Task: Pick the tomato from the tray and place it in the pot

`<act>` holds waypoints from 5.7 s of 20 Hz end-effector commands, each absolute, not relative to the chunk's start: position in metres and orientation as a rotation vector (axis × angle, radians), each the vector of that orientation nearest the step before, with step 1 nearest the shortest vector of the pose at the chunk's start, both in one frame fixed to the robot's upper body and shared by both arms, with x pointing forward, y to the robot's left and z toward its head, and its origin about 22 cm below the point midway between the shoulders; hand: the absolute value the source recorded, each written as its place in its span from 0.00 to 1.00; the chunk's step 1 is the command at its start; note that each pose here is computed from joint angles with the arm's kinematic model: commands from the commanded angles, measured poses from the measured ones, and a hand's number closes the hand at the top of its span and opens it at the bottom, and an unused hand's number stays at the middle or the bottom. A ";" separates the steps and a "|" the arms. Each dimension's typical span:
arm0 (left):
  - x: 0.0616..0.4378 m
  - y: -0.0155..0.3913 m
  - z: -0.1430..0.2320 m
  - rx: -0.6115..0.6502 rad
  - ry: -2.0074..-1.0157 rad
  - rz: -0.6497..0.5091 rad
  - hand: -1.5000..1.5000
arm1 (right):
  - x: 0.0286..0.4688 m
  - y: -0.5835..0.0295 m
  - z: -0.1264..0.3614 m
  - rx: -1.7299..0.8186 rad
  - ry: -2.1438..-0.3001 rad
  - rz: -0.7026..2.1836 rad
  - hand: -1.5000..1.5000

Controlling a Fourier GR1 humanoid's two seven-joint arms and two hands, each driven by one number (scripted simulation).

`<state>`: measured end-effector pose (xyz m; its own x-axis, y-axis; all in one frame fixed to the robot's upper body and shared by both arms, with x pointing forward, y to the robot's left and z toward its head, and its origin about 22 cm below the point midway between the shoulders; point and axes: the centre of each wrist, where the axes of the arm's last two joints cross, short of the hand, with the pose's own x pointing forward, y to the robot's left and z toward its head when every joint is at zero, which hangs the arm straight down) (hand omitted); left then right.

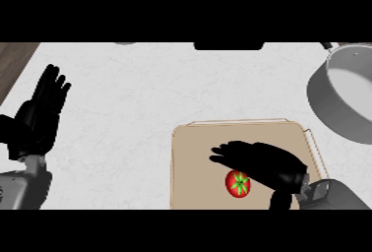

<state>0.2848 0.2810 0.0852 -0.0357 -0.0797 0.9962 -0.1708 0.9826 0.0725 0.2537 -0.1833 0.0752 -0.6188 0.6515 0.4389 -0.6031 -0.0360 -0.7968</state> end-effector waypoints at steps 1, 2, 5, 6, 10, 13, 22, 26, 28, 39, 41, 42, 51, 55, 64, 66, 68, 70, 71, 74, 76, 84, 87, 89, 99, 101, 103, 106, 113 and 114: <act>0.281 0.285 0.078 0.191 -1.607 0.085 0.50 | 0.248 -0.178 0.057 -0.111 -1.314 1.798 0.00; 0.283 0.287 0.082 0.197 -1.605 0.057 0.50 | 0.253 -0.169 0.065 -0.104 -1.318 1.782 0.00; 0.273 0.284 0.065 0.199 -1.619 0.070 0.50 | 0.260 -0.173 0.054 -0.072 -1.331 1.783 0.00; 0.273 0.275 0.087 0.211 -1.616 0.067 0.50 | 0.268 -0.182 0.044 -0.071 -1.319 1.793 0.00; 0.276 0.288 0.089 0.208 -1.610 0.066 0.50 | 0.246 -0.174 0.046 -0.104 -1.336 1.788 0.00; 0.276 0.279 0.098 0.190 -1.599 0.062 0.50 | 0.264 -0.167 0.032 -0.117 -1.278 1.799 0.00; 0.283 0.277 0.075 0.199 -1.623 0.076 0.50 | 0.260 -0.177 0.006 -0.082 -1.326 1.957 1.00; 0.285 0.278 0.076 0.182 -1.615 0.071 0.50 | 0.266 -0.159 0.008 -0.082 -1.381 1.945 1.00; 0.278 0.277 0.076 0.183 -1.606 0.071 0.50 | 0.264 -0.181 -0.020 -0.090 -1.369 1.963 1.00; 0.274 0.278 0.082 0.209 -1.596 0.094 0.50 | 0.231 -0.204 -0.006 -0.339 -1.264 1.583 1.00; 0.285 0.278 0.073 0.212 -1.599 0.091 0.50 | 0.222 -0.197 0.007 -0.374 -1.254 1.497 1.00; 0.272 0.292 0.079 0.226 -1.613 0.098 0.50 | 0.197 -0.200 0.005 -0.406 -1.250 1.474 1.00; 0.274 0.291 0.079 0.223 -1.598 0.086 0.50 | 0.178 -0.208 0.083 -0.647 -1.582 0.986 1.00; 0.278 0.283 0.084 0.216 -1.605 0.068 0.50 | 0.178 -0.226 0.123 -0.774 -1.736 0.737 1.00; 0.273 0.287 0.090 0.205 -1.609 0.060 0.50 | 0.183 -0.295 0.173 -0.974 -1.745 0.483 1.00; 0.292 0.275 0.081 0.203 -1.620 0.073 0.50 | 0.200 -0.309 0.166 -0.958 -1.734 0.422 1.00; 0.288 0.303 0.085 0.207 -1.601 0.079 0.50 | 0.200 -0.337 0.177 -0.951 -1.733 0.422 1.00; 0.280 0.291 0.093 0.191 -1.610 0.050 0.50 | 0.218 -0.344 0.193 -0.882 -1.733 0.354 1.00; 0.281 0.262 0.079 0.203 -1.616 0.060 0.50 | 0.230 -0.366 0.175 -0.904 -1.722 0.367 1.00; 0.291 0.271 0.095 0.177 -1.606 0.074 0.50 | 0.251 -0.360 0.168 -0.926 -1.671 0.381 1.00; 0.283 0.282 0.088 0.205 -1.623 0.068 0.50 | 0.266 -0.363 0.149 -0.862 -1.668 0.354 1.00; 0.287 0.285 0.101 0.196 -1.644 0.039 0.50 | 0.283 -0.417 0.150 -1.292 -1.563 0.496 1.00; 0.281 0.265 0.084 0.168 -1.615 0.052 0.50 | 0.300 -0.423 0.122 -1.399 -1.509 0.522 1.00; 0.278 0.276 0.085 0.201 -1.626 0.063 0.50 | 0.315 -0.440 0.112 -1.387 -1.477 0.531 1.00; 0.286 0.264 0.076 0.171 -1.631 0.039 0.50 | 0.347 -0.460 0.060 -1.168 -1.344 0.445 0.00; 0.290 0.268 0.090 0.146 -1.645 0.025 0.50 | 0.352 -0.451 0.050 -1.065 -1.354 0.411 0.00; 0.293 0.257 0.079 0.165 -1.624 0.046 0.50 | 0.355 -0.462 0.066 -0.960 -1.404 0.451 0.00; 0.301 0.274 0.087 0.165 -1.638 0.049 0.50 | 0.345 -0.465 0.047 -0.839 -1.468 0.393 0.00; 0.287 0.283 0.079 0.181 -1.636 0.039 0.50 | 0.351 -0.481 0.075 -0.637 -1.715 0.043 0.00; 0.287 0.266 0.079 0.157 -1.615 0.048 0.50 | 0.337 -0.483 0.051 -0.656 -1.716 0.028 0.00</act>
